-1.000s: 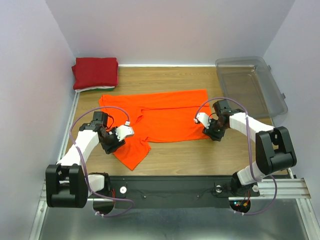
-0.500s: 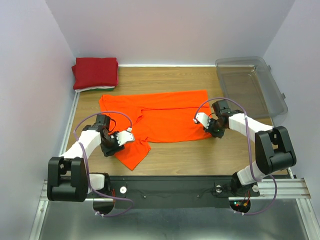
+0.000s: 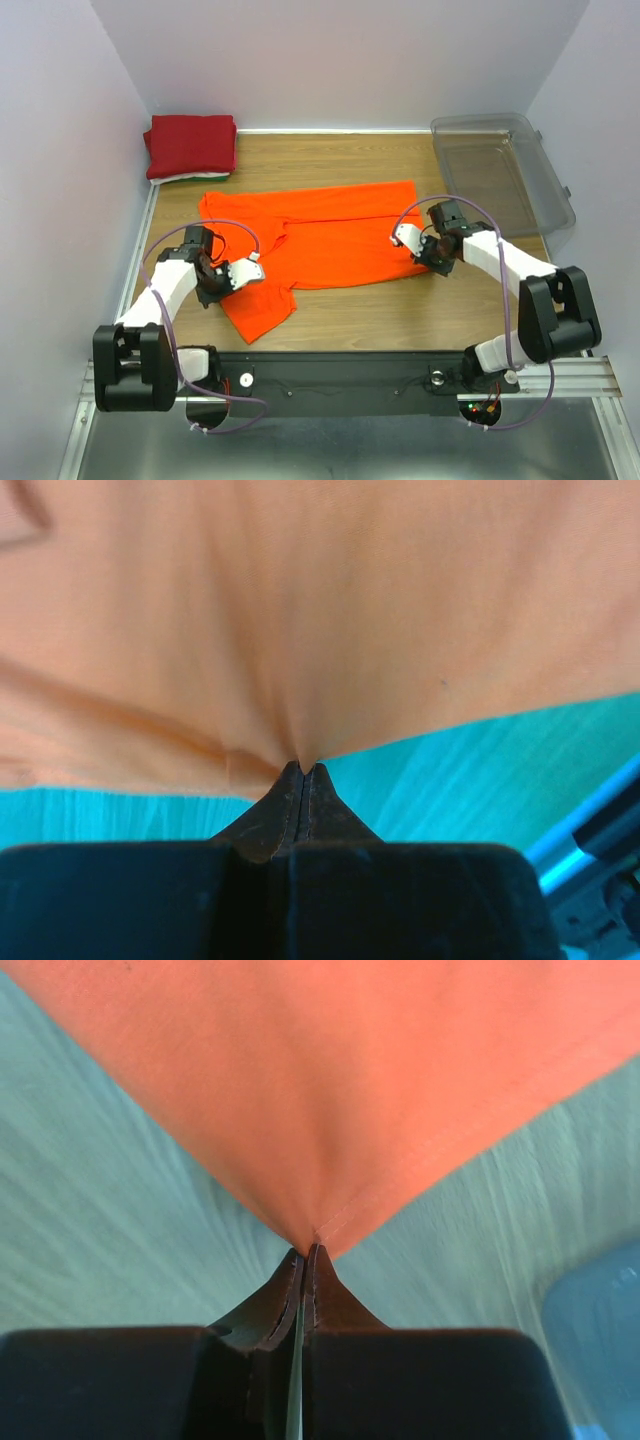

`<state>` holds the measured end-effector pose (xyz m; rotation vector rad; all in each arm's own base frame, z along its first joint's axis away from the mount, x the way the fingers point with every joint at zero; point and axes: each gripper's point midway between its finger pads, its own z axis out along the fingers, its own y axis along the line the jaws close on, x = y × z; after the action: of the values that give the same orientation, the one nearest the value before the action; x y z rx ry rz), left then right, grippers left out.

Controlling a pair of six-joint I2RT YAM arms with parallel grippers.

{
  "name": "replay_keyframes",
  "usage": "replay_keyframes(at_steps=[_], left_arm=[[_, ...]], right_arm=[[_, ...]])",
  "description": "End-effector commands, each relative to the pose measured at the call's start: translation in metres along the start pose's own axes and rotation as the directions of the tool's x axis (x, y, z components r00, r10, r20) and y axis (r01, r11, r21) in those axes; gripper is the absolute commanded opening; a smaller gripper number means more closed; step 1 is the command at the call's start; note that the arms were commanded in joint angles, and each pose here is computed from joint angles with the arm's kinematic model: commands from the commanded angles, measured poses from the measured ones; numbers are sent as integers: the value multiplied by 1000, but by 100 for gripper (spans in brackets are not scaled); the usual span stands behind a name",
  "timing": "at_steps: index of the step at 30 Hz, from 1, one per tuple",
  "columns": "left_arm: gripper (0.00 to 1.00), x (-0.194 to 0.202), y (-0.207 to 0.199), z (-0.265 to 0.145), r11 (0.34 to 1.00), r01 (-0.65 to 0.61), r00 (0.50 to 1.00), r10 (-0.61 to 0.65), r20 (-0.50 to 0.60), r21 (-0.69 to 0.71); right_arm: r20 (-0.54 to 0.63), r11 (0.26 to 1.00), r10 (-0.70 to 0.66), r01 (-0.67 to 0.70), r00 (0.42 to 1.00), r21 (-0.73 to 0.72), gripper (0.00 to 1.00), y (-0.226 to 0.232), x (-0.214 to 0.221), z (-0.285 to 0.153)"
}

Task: Fold and stack the t-shirts
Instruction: Fold the tshirt

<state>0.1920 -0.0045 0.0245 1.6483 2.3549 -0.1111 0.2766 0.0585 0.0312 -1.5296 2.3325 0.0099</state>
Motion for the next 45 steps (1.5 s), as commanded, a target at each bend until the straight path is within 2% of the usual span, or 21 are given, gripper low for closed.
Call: replay_keyframes(at_steps=[1, 7, 12, 20, 25, 33, 34, 35, 36, 37, 42, 43, 45], left_arm=[[0, -8, 2, -34, 1000, 14, 999, -14, 49, 3], [0, -15, 26, -58, 998, 60, 993, -58, 105, -17], [0, -35, 51, -70, 996, 95, 978, -92, 186, -5], [0, -62, 113, -92, 993, 114, 960, -105, 258, -21], [0, -71, 145, -92, 991, 135, 950, -127, 285, -8], [0, -79, 192, -63, 979, 201, 933, -204, 297, 42], [5, -82, 204, -62, 977, 212, 928, -206, 310, 14], [8, -80, 210, -54, 971, 239, 922, -233, 309, 17], [17, -80, 215, -51, 968, 251, 919, -242, 312, 14], [24, -80, 222, -47, 961, 276, 911, -264, 317, 8], [49, -67, 230, -52, 933, 359, 879, -334, 339, -13], [52, -62, 226, -58, 925, 380, 871, -349, 346, -22], [53, -59, 220, -63, 919, 394, 866, -362, 346, -26]], right_arm=[[5, 999, 4, -4, 1000, 48, 1, -4, 2, -26], [22, 997, 14, -16, 1000, 80, 1, -25, -6, -42], [27, 997, 29, -31, 999, 72, 1, -50, -19, -40], [60, 994, 12, -18, 998, 105, 0, -108, -57, -42], [52, 994, 9, -14, 999, 111, 1, -137, -67, -31], [30, 995, 30, -33, 999, 92, 2, -176, -79, 9], [22, 995, 36, -38, 999, 91, 4, -178, -78, 13], [19, 994, 39, -41, 999, 101, 13, -184, -79, 16], [8, 994, 44, -44, 999, 103, 26, -186, -78, 20], [-15, 993, 69, -67, 997, 100, 50, -187, -73, 30], [64, 972, 193, -200, 979, 127, 61, -198, -87, 12], [102, 965, 222, -234, 970, 121, 61, -195, -94, 0], [112, 958, 263, -273, 958, 84, 61, -181, -93, -4]])
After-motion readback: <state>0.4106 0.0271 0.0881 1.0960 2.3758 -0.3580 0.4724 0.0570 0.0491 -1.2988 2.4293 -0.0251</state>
